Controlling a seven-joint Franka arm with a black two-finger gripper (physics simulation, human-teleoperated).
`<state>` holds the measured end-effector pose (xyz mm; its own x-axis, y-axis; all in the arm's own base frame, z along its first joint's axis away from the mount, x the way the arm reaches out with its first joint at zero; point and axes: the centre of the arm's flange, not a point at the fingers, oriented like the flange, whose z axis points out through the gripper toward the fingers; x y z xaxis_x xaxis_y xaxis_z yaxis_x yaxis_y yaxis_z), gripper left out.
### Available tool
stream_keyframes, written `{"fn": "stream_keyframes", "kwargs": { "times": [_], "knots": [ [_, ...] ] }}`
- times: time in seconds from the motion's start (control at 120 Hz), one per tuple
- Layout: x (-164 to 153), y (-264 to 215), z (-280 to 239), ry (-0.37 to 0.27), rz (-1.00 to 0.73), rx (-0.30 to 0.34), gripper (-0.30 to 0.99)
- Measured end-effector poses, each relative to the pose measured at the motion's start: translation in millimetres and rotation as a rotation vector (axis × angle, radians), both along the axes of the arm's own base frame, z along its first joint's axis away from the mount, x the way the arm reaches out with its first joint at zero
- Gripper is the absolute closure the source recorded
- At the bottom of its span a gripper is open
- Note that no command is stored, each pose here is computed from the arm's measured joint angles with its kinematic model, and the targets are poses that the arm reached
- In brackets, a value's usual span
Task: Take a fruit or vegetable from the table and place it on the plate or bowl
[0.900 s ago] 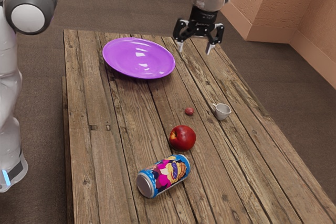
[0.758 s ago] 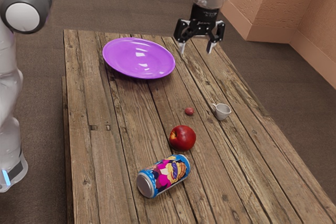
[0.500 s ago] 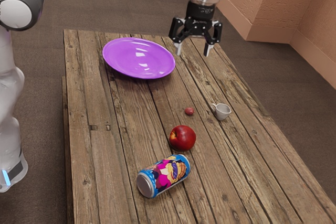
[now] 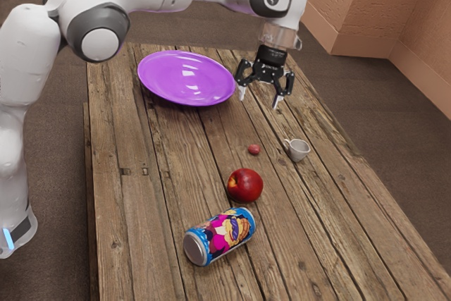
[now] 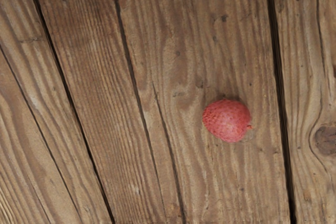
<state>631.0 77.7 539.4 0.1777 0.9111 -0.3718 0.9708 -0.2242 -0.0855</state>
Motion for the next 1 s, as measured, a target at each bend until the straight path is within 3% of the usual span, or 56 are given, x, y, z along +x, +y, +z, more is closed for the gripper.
{"fn": "stream_keyframes", "kwargs": {
  "times": [0.117,0.308,0.65,0.85,1.0],
  "knots": [
    [16,-18,-42,0.007,-0.102,-0.055,0.0],
    [-17,-41,-70,-0.04,-0.178,-0.109,0.0],
    [-12,11,-96,-0.176,-0.302,-0.123,0.0],
    [8,8,-115,-0.229,-0.398,-0.126,0.0],
    [21,-3,-115,-0.287,-0.461,-0.12,0.12]
  ]
}}
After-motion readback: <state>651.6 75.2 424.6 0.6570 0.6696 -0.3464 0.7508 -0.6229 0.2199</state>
